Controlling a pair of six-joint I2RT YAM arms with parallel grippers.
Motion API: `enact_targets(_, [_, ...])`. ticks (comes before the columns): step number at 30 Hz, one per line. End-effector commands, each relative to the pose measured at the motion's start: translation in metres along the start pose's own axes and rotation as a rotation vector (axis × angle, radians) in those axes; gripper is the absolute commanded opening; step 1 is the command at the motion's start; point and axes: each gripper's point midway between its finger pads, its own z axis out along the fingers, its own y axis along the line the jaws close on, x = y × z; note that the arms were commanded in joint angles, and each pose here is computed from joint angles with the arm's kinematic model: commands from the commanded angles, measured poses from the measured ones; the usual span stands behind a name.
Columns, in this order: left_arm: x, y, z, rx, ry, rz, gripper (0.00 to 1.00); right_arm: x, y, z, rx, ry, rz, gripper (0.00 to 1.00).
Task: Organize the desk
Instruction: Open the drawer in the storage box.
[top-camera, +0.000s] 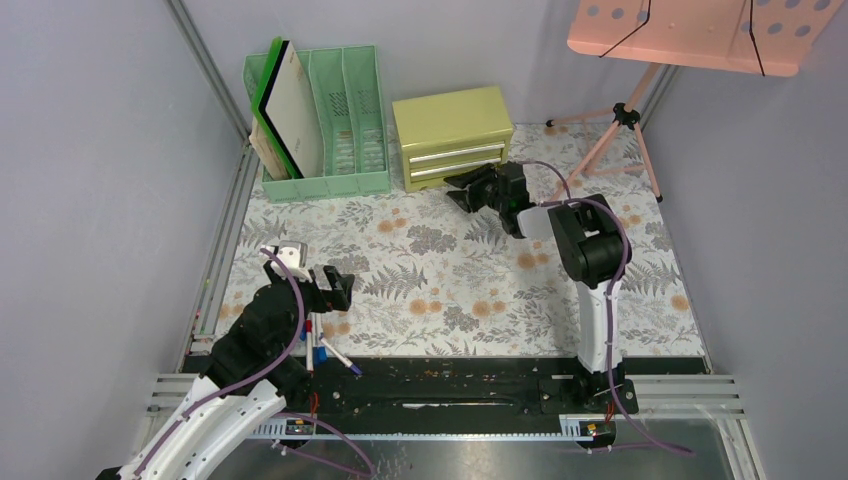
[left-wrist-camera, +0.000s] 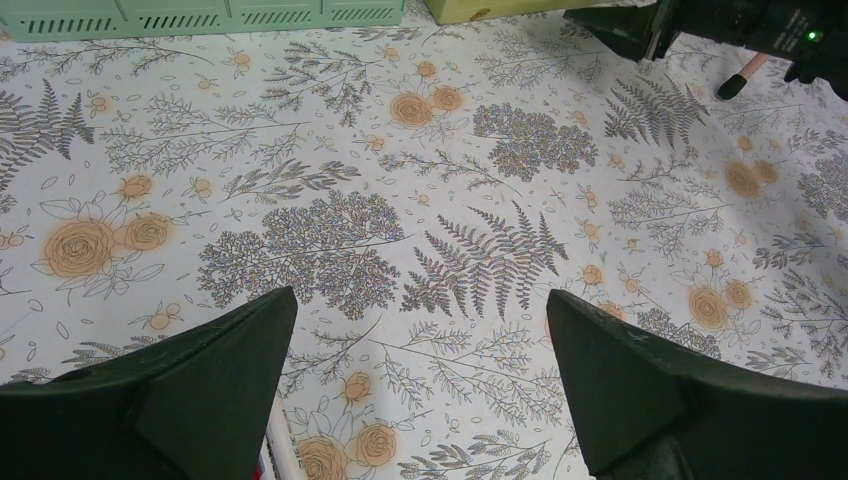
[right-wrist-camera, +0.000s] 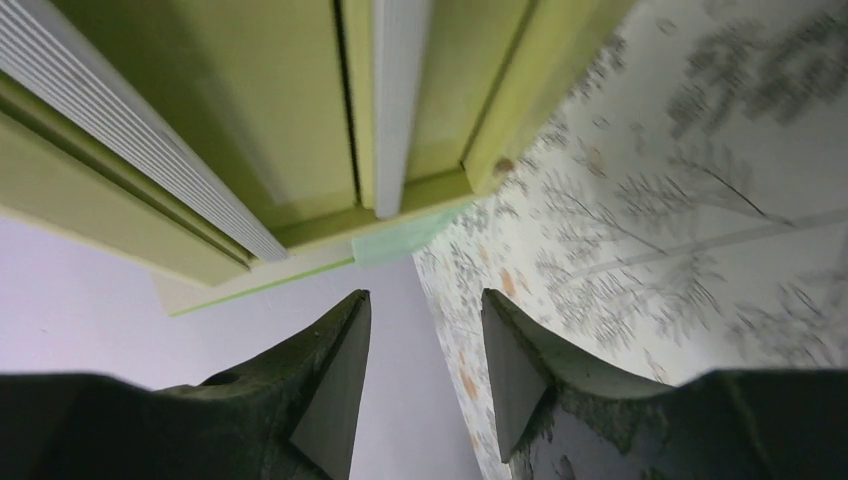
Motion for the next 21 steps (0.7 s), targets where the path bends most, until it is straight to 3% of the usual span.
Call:
enact_targets(1, [-0.018,-0.004,-0.002,0.015,-0.065,-0.013,0.99,-0.001,0.020,0.019,-0.023,0.020,0.007,0.52])
enact_targets(21, [-0.019,-0.003,-0.003,0.014,-0.075,-0.010,0.99,-0.015,0.020,0.061,-0.046,0.012,0.070,0.48])
